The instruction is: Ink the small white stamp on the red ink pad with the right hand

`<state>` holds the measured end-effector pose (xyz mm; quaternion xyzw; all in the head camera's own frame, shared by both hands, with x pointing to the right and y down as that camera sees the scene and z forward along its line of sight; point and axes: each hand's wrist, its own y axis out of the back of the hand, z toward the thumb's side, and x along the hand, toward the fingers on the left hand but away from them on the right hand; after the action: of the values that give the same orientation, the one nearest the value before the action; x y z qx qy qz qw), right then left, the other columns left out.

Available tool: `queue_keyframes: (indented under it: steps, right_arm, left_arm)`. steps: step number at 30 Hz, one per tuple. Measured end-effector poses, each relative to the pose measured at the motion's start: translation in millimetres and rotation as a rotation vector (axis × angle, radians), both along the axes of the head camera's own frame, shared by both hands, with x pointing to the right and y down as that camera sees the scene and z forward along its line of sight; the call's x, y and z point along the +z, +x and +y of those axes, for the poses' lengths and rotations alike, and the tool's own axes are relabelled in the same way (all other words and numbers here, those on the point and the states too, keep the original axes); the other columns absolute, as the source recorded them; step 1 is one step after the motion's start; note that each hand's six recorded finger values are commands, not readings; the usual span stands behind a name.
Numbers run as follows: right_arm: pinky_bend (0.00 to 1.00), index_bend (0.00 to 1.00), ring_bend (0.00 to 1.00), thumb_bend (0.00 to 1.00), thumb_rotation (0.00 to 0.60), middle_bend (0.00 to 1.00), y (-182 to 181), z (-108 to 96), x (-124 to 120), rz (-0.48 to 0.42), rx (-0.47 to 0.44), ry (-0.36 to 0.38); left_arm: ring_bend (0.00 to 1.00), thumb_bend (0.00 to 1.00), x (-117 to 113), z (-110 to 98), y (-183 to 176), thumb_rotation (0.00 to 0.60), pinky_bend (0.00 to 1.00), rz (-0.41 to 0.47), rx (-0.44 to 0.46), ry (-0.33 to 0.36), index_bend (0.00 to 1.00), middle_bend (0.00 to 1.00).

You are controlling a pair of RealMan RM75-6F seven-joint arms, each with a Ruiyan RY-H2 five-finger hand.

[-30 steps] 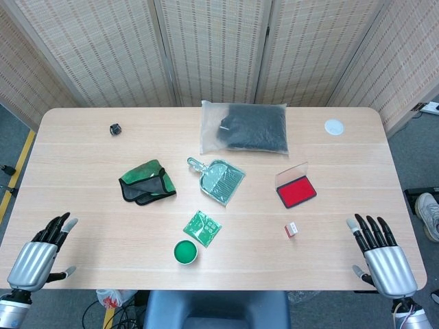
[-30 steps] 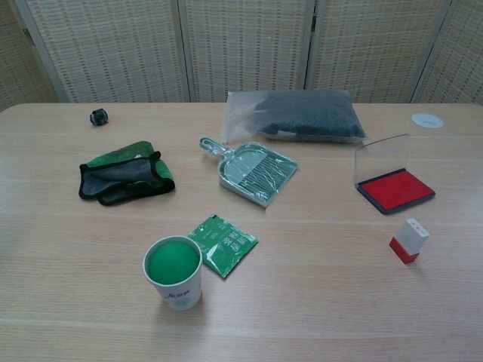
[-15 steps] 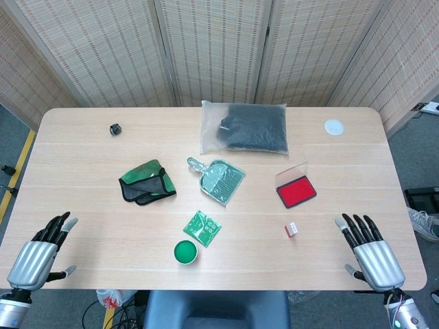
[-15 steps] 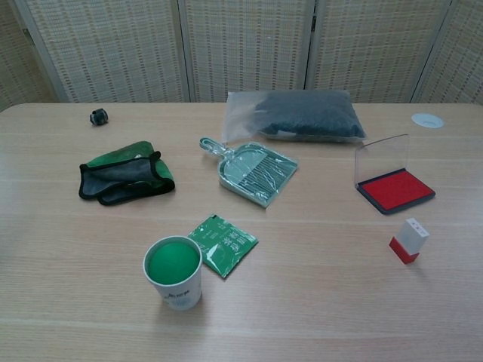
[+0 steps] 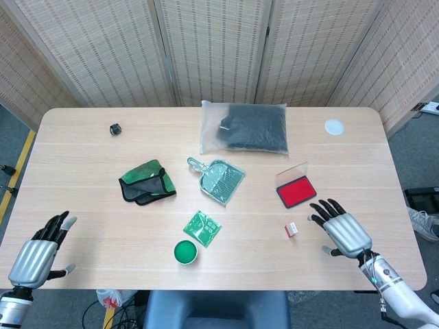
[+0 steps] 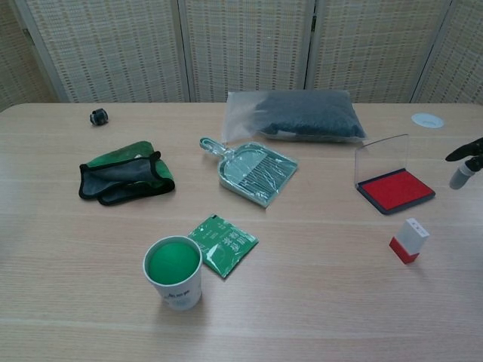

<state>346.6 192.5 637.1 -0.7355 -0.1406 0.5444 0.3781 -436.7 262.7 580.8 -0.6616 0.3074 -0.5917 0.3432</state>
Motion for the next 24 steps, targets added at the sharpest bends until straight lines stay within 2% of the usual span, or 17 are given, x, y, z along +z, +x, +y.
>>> queue_keyframes:
  steps: [10, 24]
  right_arm:
    - [0.00, 0.23, 0.00, 0.22, 0.600, 0.07, -30, -15, 36, -0.004, -0.009, -0.051]
    - [0.00, 0.25, 0.00, 0.23, 0.600, 0.07, -35, -14, 55, 0.014, -0.016, -0.061]
  left_arm:
    - [0.02, 0.07, -3, 1, 0, 0.600, 0.27, 0.010, -0.003, 0.003, 0.09, 0.00]
    - [0.02, 0.07, -3, 1, 1, 0.600, 0.27, 0.017, 0.002, -0.003, 0.09, 0.00]
